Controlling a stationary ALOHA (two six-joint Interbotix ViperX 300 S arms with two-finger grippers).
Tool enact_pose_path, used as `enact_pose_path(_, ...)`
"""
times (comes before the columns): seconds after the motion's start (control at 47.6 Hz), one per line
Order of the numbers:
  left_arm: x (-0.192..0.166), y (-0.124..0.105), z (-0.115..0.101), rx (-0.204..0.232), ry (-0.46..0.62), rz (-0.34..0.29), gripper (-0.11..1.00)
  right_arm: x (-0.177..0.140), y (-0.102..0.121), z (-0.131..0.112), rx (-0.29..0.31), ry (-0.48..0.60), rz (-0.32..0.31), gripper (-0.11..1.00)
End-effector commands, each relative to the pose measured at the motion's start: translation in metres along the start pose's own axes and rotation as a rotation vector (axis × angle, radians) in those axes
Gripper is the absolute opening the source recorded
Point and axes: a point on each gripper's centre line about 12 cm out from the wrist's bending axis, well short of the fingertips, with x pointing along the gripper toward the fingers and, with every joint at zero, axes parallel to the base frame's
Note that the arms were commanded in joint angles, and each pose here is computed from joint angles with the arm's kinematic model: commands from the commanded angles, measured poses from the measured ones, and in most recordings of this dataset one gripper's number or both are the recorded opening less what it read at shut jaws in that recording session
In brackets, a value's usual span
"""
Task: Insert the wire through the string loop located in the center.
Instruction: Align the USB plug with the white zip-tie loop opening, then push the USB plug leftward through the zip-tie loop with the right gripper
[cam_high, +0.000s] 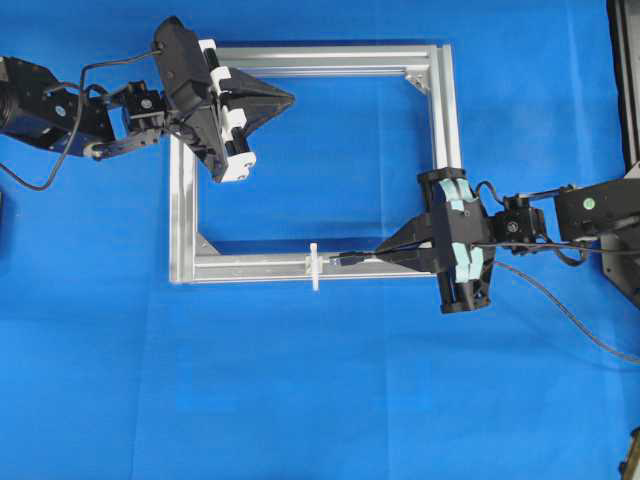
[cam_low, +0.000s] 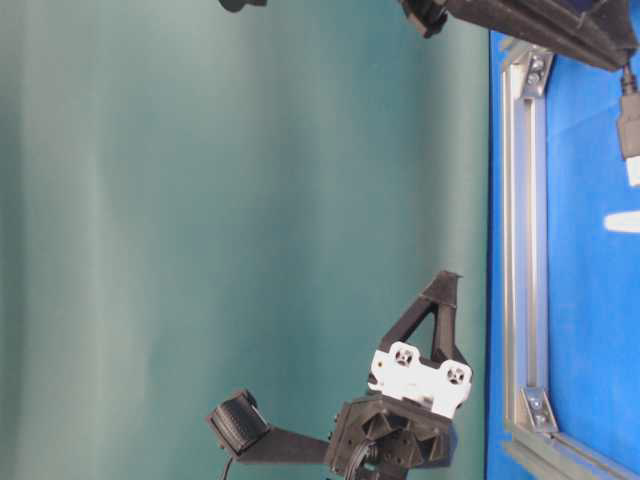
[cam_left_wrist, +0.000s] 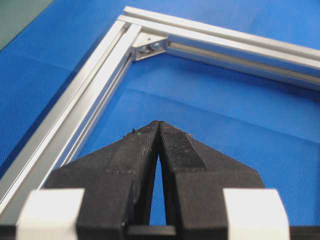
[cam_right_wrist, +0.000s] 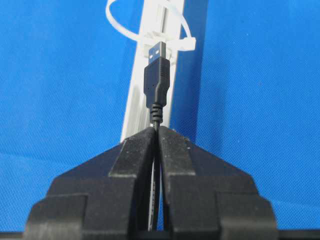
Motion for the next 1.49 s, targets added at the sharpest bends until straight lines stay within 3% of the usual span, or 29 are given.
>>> enact_pose_path(0.0,-0.002,0.0,0.015,0.001,-0.044,-0.003,0.0,0.002,0.001,0.011,0.002,-0.043,0.004,-0.03)
enact_pose_path(0.609,-0.002,0.0,0.014,0.003,-0.041,-0.002,0.0,0.044,0.004,0.042,-0.003,-0.079,0.011,-0.03)
enact_pose_path(1.134,-0.002,0.0,0.014,0.0,-0.041,-0.002,0.0,0.051,0.004,0.045,-0.003,-0.081,0.011,-0.03)
enact_pose_path(1.303,-0.006,-0.014,0.01,-0.001,-0.031,-0.038,0.0,0.05,0.004,0.044,-0.003,-0.081,0.011,-0.03)
enact_pose_path(1.471,-0.019,-0.041,0.004,0.011,-0.005,-0.112,0.0,0.05,0.004,0.044,-0.003,-0.079,0.011,-0.03)
